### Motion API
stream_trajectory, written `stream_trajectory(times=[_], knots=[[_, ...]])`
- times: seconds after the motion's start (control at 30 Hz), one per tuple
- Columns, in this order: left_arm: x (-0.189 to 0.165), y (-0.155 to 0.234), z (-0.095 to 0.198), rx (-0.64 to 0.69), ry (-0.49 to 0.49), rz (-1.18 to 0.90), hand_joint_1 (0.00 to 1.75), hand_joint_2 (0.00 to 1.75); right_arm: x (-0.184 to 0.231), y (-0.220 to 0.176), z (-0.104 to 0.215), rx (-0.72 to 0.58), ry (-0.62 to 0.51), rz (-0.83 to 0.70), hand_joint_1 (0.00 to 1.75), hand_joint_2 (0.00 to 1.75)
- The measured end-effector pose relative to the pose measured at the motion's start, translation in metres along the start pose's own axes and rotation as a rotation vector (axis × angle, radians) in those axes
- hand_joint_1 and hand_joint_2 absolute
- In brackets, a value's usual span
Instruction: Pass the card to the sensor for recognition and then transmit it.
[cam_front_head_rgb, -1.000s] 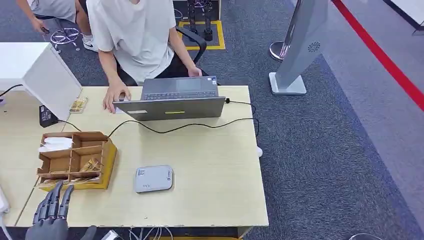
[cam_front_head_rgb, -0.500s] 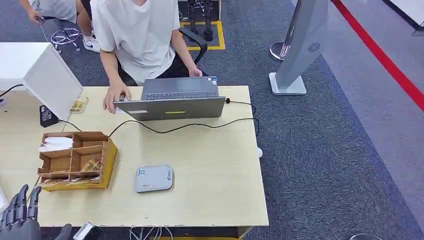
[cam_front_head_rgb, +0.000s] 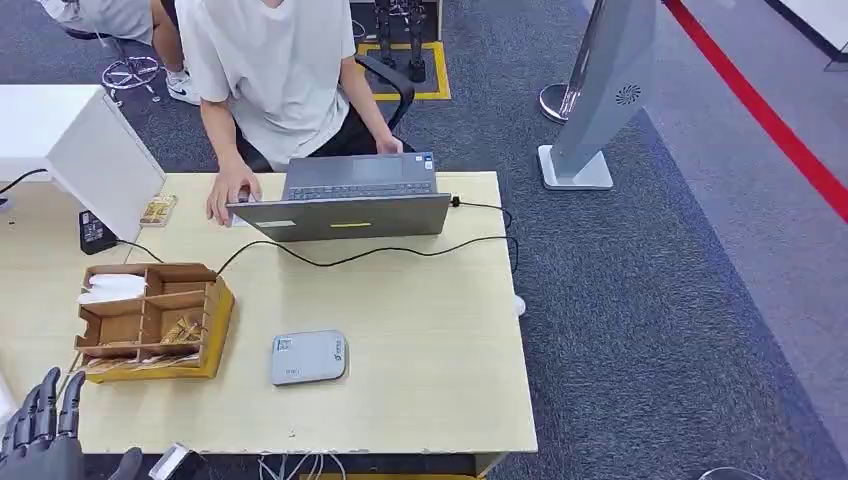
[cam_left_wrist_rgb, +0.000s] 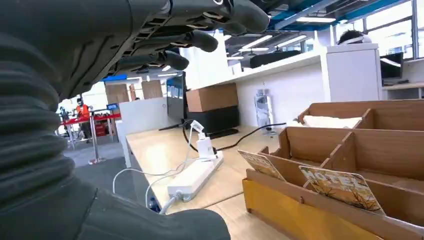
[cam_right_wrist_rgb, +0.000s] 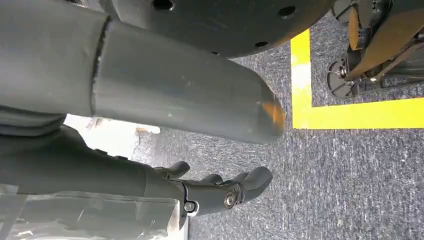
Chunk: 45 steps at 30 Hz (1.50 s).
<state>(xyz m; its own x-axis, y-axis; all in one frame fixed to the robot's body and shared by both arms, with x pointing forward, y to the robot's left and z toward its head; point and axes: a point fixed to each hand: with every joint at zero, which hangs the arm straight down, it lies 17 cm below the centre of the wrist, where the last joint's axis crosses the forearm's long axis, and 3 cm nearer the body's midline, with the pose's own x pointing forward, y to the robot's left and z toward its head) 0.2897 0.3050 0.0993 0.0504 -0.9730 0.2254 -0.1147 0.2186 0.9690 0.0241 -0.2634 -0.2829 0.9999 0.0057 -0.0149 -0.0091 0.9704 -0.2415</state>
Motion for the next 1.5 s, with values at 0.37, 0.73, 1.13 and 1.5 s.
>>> stream_trajectory(times=[0.37, 0.73, 1.13, 1.5], knots=[[0.022, 0.004, -0.038, 0.067, -0.036, -0.015, 0.00, 1.75, 0.002, 0.001, 0.000, 0.000, -0.013, 0.032, 0.00, 0.00], [0.059, -0.015, -0.058, 0.040, -0.103, 0.033, 0.00, 1.75, 0.005, 0.003, 0.001, 0.010, -0.025, 0.059, 0.00, 0.00], [0.076, -0.030, -0.061, 0.010, -0.136, 0.048, 0.00, 1.75, 0.006, 0.003, 0.001, 0.009, -0.029, 0.069, 0.00, 0.00], [0.077, -0.041, -0.058, -0.016, -0.131, 0.073, 0.00, 1.75, 0.006, 0.002, 0.001, 0.009, -0.030, 0.070, 0.00, 0.00]])
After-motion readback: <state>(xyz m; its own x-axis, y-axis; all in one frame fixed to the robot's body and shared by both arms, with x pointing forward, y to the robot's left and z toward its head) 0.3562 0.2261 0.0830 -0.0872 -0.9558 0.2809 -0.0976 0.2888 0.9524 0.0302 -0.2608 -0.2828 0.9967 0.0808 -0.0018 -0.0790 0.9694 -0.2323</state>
